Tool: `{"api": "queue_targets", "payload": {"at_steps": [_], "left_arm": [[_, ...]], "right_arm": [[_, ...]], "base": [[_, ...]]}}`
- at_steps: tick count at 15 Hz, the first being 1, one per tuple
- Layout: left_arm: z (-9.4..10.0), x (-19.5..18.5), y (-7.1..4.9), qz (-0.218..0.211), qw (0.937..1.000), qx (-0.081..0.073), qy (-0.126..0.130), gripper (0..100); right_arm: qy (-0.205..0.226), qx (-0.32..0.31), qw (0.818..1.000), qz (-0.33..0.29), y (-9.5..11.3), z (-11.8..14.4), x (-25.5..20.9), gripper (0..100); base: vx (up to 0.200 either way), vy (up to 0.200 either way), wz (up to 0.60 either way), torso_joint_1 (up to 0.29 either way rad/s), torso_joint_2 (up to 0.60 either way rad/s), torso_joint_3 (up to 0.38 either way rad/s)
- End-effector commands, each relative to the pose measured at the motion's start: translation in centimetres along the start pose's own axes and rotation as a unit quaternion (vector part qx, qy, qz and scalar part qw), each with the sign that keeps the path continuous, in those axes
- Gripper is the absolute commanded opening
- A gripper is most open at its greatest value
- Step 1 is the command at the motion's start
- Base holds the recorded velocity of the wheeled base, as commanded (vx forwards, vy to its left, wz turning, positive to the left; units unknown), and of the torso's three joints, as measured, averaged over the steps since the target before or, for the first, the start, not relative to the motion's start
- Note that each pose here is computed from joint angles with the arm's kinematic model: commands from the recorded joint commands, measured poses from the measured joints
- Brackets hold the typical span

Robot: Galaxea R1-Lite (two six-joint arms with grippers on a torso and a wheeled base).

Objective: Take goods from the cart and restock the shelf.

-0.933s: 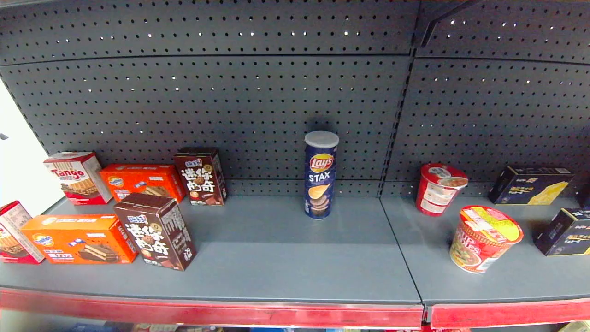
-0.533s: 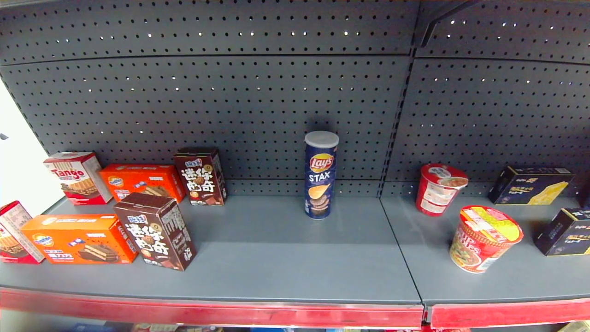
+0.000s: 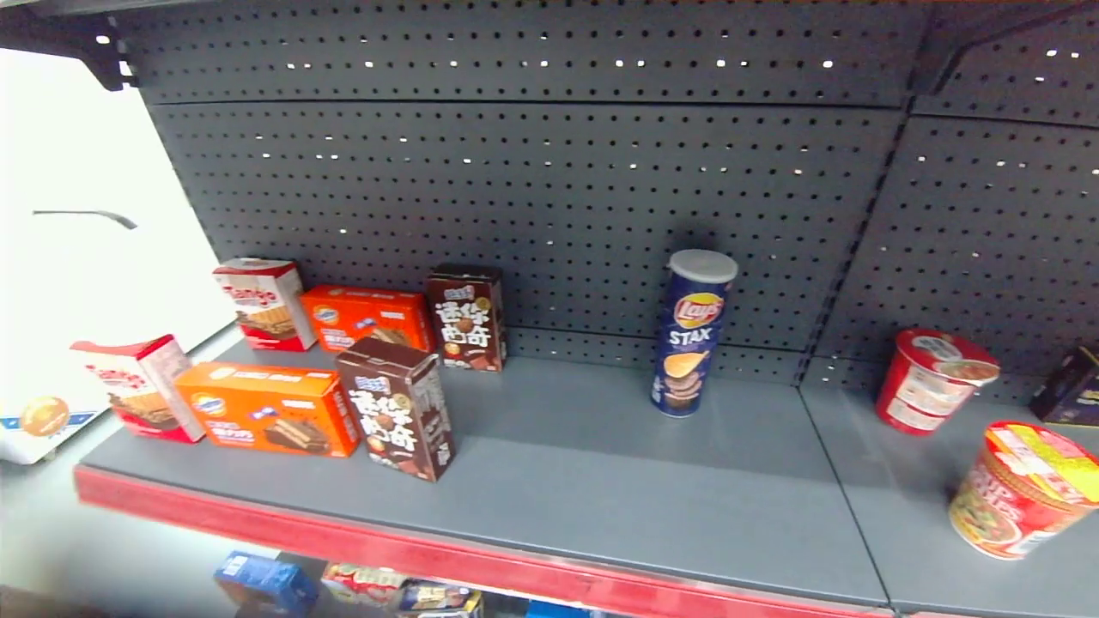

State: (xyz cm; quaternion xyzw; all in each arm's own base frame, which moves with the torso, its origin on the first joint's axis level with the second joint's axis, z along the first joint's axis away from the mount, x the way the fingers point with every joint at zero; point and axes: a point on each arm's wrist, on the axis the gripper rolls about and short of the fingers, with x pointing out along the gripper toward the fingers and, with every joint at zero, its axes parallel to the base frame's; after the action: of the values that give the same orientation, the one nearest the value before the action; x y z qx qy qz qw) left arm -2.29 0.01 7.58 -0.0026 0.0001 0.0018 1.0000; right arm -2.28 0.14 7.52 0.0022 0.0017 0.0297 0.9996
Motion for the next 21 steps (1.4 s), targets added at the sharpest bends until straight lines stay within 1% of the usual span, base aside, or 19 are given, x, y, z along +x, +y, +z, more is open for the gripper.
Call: {"api": "queue_targets", "payload": {"at_steps": [1, 14, 16, 17, 18, 19, 20, 21], "left_arm": [[0.0, 0.0, 0.0, 0.0, 1.0, -0.001, 0.0, 100], [0.0, 0.0, 0.0, 0.0, 1.0, 0.0, 0.0, 100], [0.0, 0.0, 0.0, 0.007, 1.0, -0.003, 0.0, 100], [1.8, -0.5, 0.0, 0.009, 0.9993, 0.005, -0.035, 100], [5.6, -1.3, 0.0, 0.005, 0.9979, 0.03, -0.057, 100], [6.4, -1.3, 0.0, 0.006, 0.998, 0.036, -0.051, 100], [12.1, -0.8, 0.0, 0.019, 0.9966, 0.079, -0.015, 100], [14.2, 0.0, -0.1, 0.014, 0.9957, 0.091, 0.009, 100]], "right_arm": [[0.001, 0.0, 1.0, 0.0, 0.0, 0.0, 0.0, 100], [0.001, 0.0, 1.0, 0.0, 0.0, 0.0, 0.0, 100], [0.0, 0.001, 1.0, 0.0, 0.0, 0.0, 0.0, 100], [-0.001, 0.001, 1.0, 0.0, 0.0, 0.0, 0.0, 100], [0.001, 0.001, 1.0, 0.0, 0.0, 0.0, 0.0, 100], [0.001, 0.001, 1.0, 0.0, 0.0, 0.0, 0.0, 100], [0.0, 0.001, 1.0, 0.0, 0.0, 0.0, 0.0, 100], [0.0, 0.001, 1.0, 0.0, 0.0, 0.0, 0.0, 100]], "base": [[0.0, 0.0, 0.6, -0.007, 0.0, 0.002], [0.0, 0.0, 0.6, 0.001, 0.0, 0.003], [0.0, 0.0, 0.0, 0.0, 0.0, 0.0], [0.0, 0.0, 0.0, 0.0, 0.0, 0.0], [0.0, 0.0, 0.0, 0.0, 0.0, 0.0], [0.0, 0.0, 0.0, 0.0, 0.0, 0.0], [0.0, 0.0, 0.0, 0.0, 0.0, 0.0], [0.0, 0.0, 0.0, 0.0, 0.0, 0.0]]}}
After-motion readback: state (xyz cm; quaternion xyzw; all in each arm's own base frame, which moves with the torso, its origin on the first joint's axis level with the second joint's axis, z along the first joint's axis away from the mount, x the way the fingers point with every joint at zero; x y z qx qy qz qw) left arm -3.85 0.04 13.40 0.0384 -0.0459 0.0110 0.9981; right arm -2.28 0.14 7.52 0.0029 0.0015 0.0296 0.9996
